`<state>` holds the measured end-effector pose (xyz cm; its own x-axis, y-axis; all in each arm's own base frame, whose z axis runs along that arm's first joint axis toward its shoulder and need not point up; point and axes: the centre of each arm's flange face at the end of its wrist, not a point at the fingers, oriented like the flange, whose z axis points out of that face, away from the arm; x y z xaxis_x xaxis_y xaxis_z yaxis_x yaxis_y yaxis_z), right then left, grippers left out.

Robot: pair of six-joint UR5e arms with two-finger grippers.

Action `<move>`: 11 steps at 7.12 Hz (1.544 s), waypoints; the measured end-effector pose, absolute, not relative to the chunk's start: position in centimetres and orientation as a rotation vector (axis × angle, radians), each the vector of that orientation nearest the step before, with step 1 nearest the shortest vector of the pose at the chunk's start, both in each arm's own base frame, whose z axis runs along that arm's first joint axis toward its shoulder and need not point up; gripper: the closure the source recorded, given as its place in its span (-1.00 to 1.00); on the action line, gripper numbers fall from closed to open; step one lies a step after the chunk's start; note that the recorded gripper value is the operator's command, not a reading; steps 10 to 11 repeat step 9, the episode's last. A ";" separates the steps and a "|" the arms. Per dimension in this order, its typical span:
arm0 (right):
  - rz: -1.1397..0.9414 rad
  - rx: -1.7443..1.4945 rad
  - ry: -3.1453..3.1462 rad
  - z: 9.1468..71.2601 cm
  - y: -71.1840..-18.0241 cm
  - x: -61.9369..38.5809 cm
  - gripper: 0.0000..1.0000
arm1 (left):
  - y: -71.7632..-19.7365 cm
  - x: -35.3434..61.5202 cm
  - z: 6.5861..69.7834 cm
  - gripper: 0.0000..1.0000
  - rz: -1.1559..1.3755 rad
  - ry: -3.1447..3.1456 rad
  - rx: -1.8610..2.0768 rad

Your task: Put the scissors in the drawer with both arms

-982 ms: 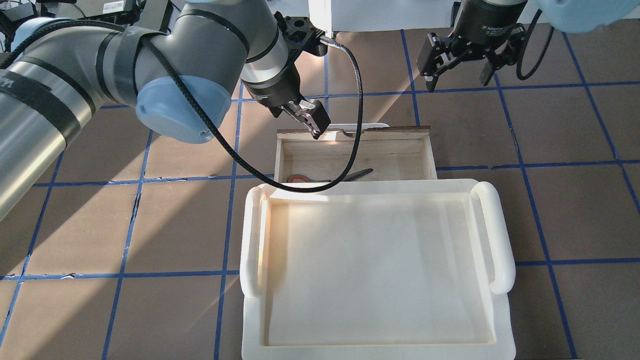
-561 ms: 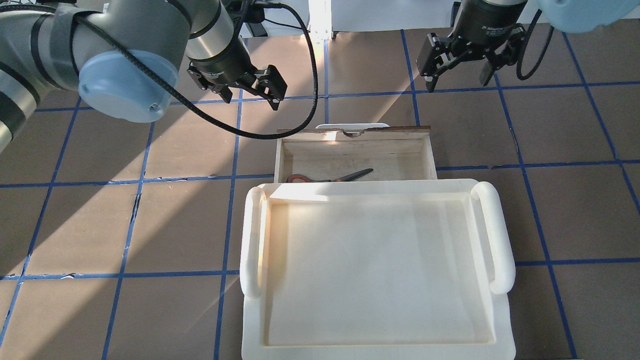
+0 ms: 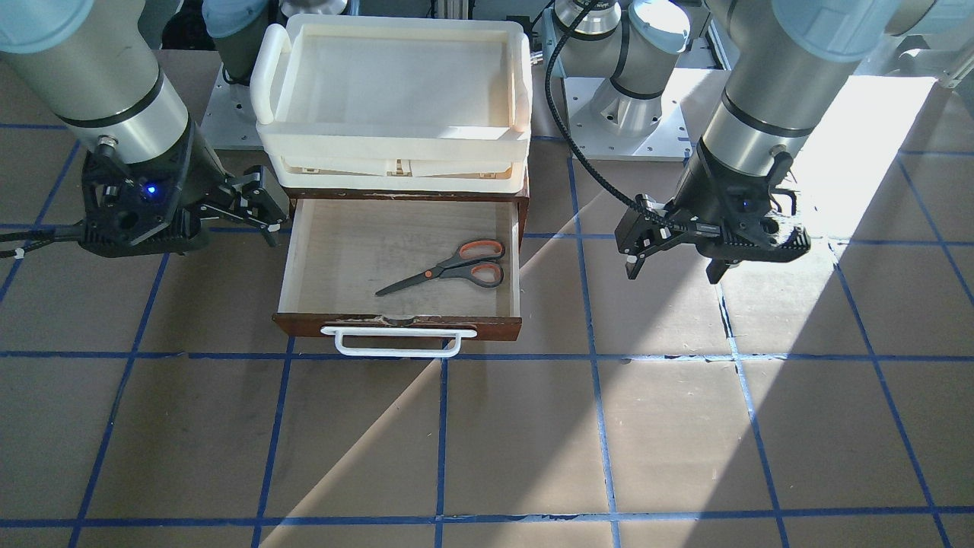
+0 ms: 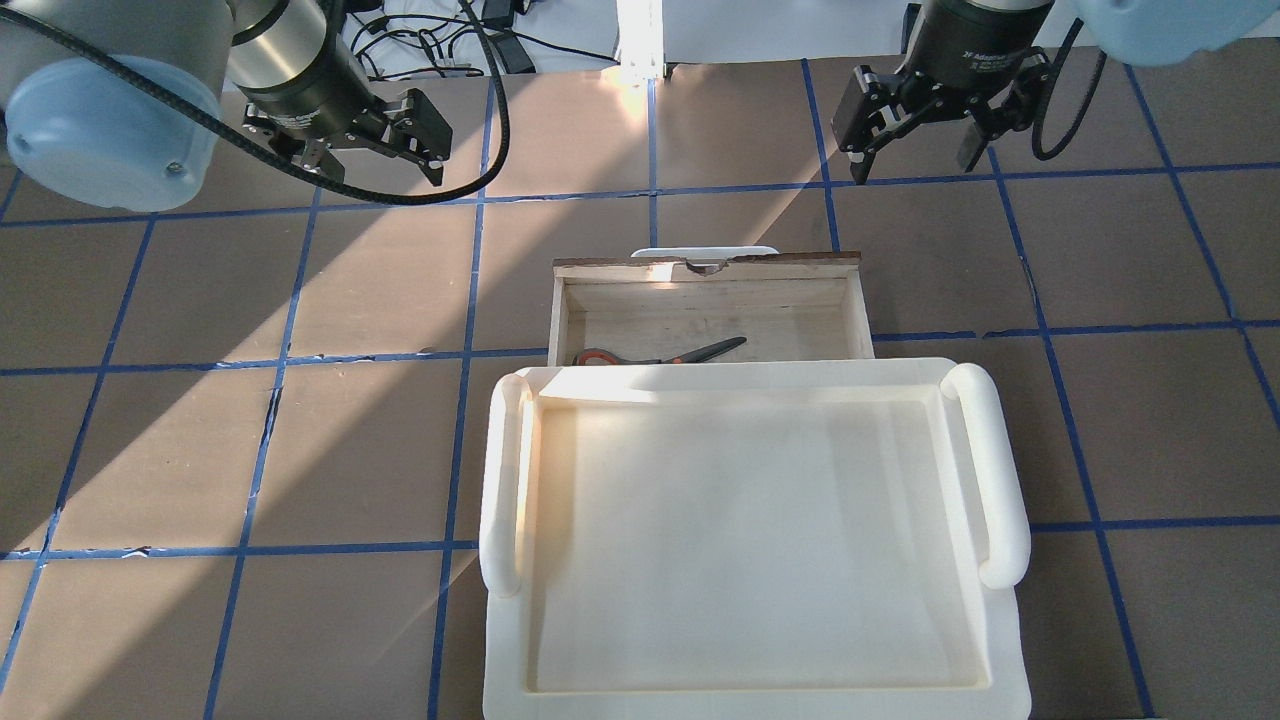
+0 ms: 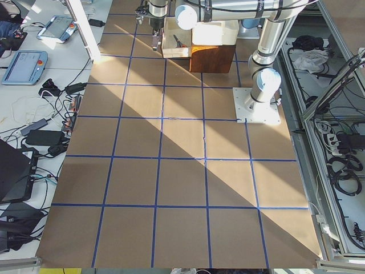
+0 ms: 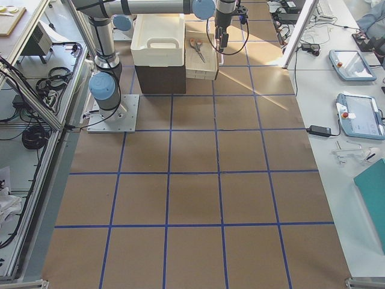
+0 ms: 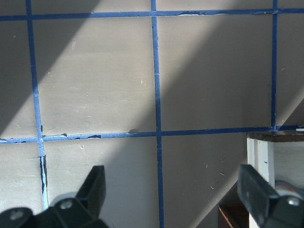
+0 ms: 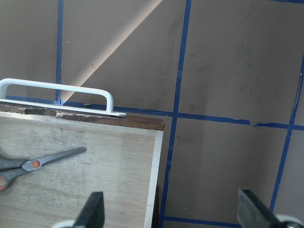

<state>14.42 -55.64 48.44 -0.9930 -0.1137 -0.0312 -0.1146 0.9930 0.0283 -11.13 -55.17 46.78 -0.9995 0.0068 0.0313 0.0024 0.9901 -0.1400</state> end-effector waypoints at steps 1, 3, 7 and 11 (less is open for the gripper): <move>0.046 -0.178 3.105 48.4 -55.6 14.4 -1.00 | -54.7 -10.4 46.6 -1.00 0.187 -3.118 0.012; 0.045 -0.177 3.106 48.5 -55.6 14.4 -1.00 | -53.3 -10.3 46.8 -1.00 0.113 -3.129 0.015; 0.045 -0.175 3.105 48.5 -55.7 14.4 -1.00 | -52.4 -10.7 47.3 -1.00 0.105 -3.128 0.006; 0.045 -0.177 3.106 48.5 -55.7 14.4 -1.00 | -52.5 -10.6 47.3 -1.00 0.103 -3.129 0.007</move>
